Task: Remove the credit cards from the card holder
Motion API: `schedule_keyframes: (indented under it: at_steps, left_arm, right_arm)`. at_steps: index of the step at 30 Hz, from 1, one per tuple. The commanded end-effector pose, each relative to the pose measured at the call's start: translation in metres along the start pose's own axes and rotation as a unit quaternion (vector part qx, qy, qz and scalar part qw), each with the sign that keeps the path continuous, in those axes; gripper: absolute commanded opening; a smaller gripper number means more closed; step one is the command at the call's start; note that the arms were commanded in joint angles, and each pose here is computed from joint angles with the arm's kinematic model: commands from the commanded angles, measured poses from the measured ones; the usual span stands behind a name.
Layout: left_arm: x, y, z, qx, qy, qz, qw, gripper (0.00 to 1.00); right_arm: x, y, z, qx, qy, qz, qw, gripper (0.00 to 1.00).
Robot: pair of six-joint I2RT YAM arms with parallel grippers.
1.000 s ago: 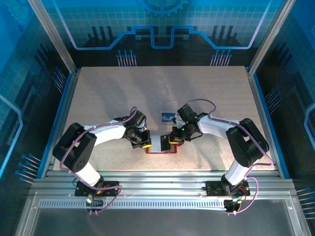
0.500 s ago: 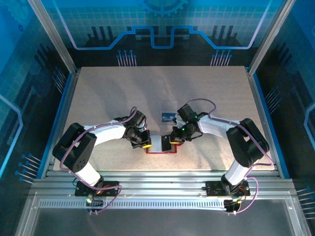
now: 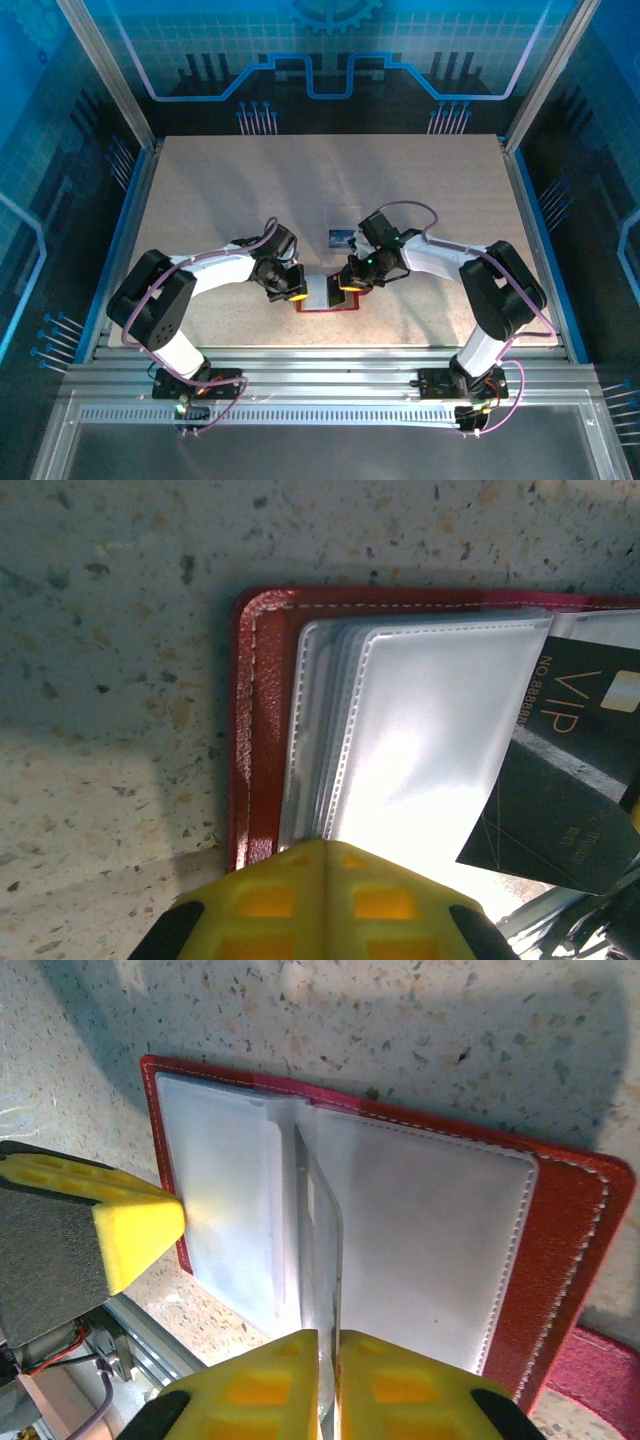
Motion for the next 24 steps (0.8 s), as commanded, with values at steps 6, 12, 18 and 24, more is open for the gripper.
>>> schedule_keyframes:
  at_steps: [6, 12, 18, 24]
  left_arm:
    - [-0.0035, 0.0017, -0.0030, 0.002, 0.000, 0.002, 1.000, 0.05]
    - [-0.0040, 0.0015, -0.0040, 0.002, -0.001, 0.002, 1.000, 0.05]
    - [-0.0061, 0.0022, -0.0064, -0.002, -0.004, 0.004, 1.000, 0.06]
    - [-0.0051, 0.0015, -0.0065, -0.001, -0.003, 0.004, 1.000, 0.06]
  right_arm:
    - [0.0109, -0.0051, -0.0065, -0.002, 0.011, 0.001, 1.000, 0.13]
    - [0.0100, -0.0051, -0.0061, -0.002, 0.007, 0.000, 1.000, 0.09]
    - [0.0090, -0.0047, -0.0038, -0.001, 0.007, 0.001, 1.000, 0.09]
    - [0.0080, -0.0050, -0.0012, 0.000, 0.007, 0.004, 1.000, 0.12]
Point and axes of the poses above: each hand's point on the last joint's axis, 136 mm out from that joint toward the fingers, its own z axis out along the fingers, its own x axis along the line the jaws close on, y = z × x, the point moved 1 cm from there along -z, back along the fingers, and after that the axes turned 14 degrees about -z, right-handed, at the moved point
